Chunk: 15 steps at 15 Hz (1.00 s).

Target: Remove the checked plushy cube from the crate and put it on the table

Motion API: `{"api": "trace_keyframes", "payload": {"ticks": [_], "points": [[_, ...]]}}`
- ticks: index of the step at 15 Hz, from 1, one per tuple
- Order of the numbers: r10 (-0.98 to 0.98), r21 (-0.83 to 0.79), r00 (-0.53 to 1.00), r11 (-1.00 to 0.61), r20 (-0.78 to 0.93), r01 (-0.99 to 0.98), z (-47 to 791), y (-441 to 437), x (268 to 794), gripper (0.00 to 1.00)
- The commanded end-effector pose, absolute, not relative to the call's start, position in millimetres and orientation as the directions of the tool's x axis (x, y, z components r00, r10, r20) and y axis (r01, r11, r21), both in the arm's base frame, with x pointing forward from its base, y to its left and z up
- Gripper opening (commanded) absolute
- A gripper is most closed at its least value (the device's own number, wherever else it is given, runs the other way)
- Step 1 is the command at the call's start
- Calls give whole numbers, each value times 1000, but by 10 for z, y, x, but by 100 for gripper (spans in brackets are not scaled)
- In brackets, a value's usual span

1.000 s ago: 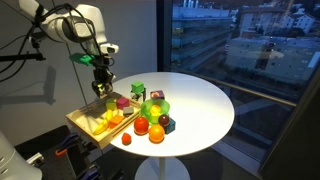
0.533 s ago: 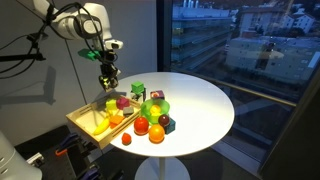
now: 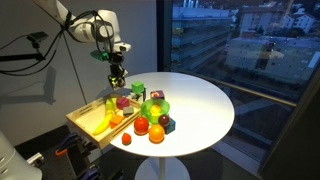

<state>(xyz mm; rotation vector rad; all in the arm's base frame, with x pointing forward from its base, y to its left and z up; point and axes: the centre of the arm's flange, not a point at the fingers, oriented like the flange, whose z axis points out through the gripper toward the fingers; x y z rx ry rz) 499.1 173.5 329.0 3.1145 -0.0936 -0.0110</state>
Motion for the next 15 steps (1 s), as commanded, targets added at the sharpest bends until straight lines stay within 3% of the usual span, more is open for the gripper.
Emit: {"api": "trace_keyframes", "payload": {"ticks": [1,6,8,15], "points": [[-118,40,993,-992,-19,-117,3289,1905,5264,3],[-183,57,983,-982,-30,-181,3229,2006,5373,4],[-200,75,979,-978,-32,-197,3205,2011,5390,29],[-205,116,978,-973,-38,-200,3201,1961,5379,82]]}}
